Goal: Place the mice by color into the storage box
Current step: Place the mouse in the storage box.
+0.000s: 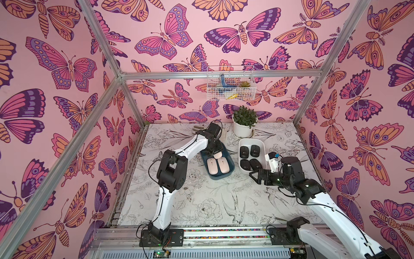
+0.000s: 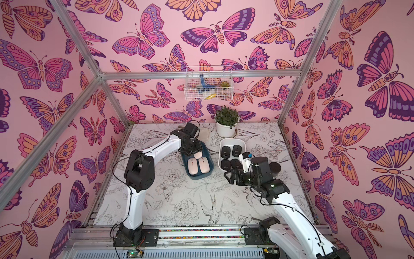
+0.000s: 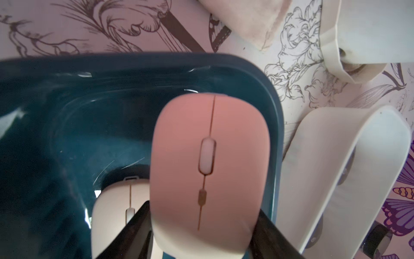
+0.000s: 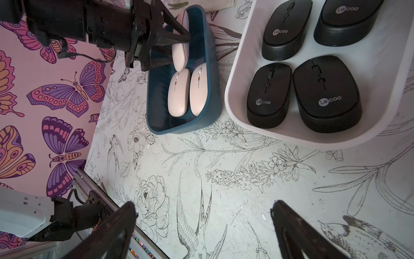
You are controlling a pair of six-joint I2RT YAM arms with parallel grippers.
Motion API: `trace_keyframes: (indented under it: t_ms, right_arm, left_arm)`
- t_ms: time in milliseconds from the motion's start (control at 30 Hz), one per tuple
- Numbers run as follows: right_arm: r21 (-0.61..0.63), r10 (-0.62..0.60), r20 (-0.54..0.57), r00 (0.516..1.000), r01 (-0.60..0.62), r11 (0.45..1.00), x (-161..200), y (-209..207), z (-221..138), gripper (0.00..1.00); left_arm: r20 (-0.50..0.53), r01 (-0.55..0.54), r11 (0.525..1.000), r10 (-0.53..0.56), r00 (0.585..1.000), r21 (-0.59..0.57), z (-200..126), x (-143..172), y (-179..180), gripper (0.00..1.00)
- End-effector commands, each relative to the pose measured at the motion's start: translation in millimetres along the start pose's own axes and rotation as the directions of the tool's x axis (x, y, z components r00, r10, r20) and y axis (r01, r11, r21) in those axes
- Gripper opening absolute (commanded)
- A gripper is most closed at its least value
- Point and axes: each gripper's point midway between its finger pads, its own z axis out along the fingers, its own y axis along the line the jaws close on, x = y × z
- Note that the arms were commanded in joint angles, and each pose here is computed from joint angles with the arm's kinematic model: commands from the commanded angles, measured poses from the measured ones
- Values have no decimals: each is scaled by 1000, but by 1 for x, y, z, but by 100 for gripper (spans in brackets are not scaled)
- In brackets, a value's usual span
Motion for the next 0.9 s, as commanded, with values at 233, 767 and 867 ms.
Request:
trace_keyframes:
  t_ms: [233, 767, 867]
  right_arm:
    - [-3, -36, 1, 999, 36, 999, 3, 1, -3, 97]
    - [-13, -21, 35, 999, 22, 1000, 2, 4, -11, 96]
    - [-9, -19, 38, 999, 20, 1000, 2, 3, -11, 97]
  left_arm:
    - [-25, 57, 998, -57, 998, -10, 16, -17, 9, 66]
    - [36, 32, 999, -33, 999, 34, -35, -8, -5, 79]
    - [99, 9, 998, -14, 995, 57, -68, -4, -5, 80]
